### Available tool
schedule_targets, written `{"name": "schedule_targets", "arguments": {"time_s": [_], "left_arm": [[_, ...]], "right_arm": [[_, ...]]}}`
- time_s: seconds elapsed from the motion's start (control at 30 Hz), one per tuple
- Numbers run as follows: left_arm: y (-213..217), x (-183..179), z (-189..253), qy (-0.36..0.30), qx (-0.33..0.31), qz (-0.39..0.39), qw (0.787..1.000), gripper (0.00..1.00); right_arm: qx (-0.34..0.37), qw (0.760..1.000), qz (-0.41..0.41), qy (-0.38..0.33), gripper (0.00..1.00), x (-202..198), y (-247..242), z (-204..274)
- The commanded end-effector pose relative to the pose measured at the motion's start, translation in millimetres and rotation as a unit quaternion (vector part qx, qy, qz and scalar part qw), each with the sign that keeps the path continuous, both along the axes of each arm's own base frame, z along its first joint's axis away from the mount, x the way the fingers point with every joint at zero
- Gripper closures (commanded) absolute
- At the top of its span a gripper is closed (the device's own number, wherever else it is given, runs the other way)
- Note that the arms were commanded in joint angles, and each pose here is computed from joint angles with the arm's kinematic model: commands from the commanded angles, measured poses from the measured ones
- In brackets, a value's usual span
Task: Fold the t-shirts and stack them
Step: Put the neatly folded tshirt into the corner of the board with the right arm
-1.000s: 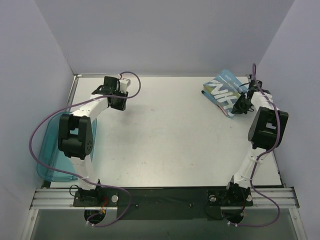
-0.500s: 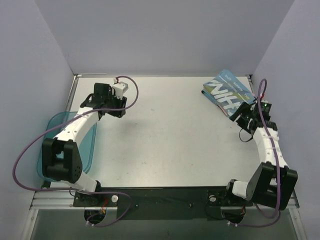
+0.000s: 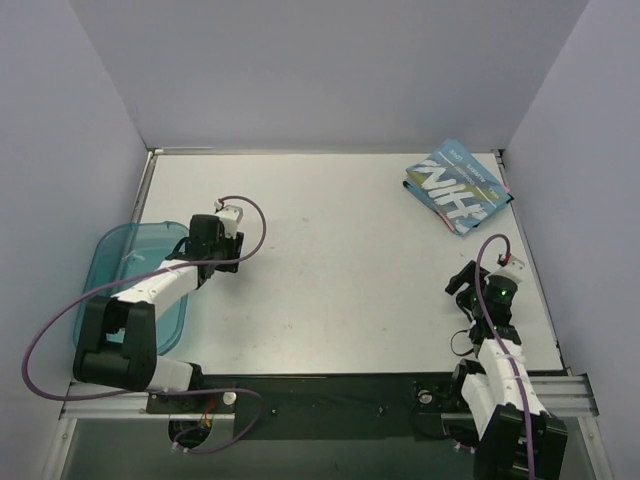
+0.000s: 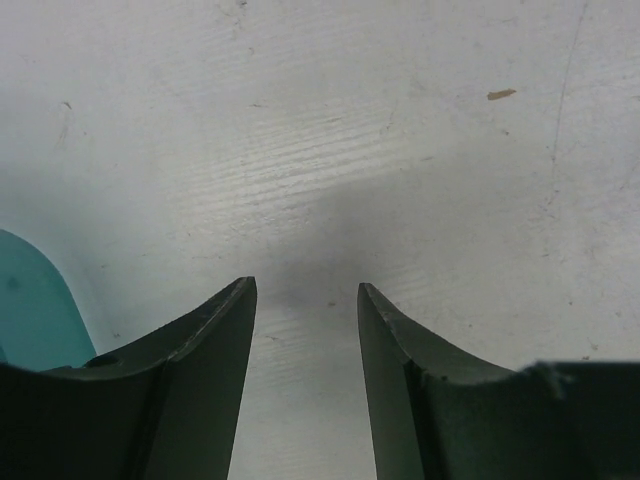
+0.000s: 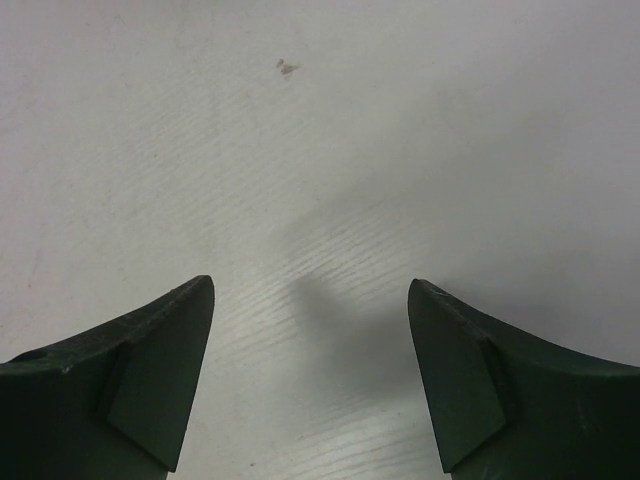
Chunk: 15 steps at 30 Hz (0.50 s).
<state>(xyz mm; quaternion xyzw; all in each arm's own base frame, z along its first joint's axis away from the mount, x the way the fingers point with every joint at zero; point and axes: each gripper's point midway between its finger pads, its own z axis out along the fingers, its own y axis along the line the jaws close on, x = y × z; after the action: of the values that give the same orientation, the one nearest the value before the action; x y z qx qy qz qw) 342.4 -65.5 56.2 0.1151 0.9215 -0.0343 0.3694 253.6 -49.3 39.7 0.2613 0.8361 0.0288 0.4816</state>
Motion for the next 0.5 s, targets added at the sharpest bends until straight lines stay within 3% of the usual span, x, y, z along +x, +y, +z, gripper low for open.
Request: {"name": "schedule_targets", "arguments": {"time_s": [0.0,0.47], "left_arm": [[12.0,23.3,28.5,-0.104,0.007,0.034,0.994,0.44],[26.1,11.3,7.5,-0.126,0.005,0.068,0.99,0.41]], "right_arm": [[-0.055,0.994,-0.012,-0.09,0.25,13.1,-10.8,21.0],[-0.075,0.99,-0.03,-0.114,0.24,8.3,-17.7,26.6]]}}
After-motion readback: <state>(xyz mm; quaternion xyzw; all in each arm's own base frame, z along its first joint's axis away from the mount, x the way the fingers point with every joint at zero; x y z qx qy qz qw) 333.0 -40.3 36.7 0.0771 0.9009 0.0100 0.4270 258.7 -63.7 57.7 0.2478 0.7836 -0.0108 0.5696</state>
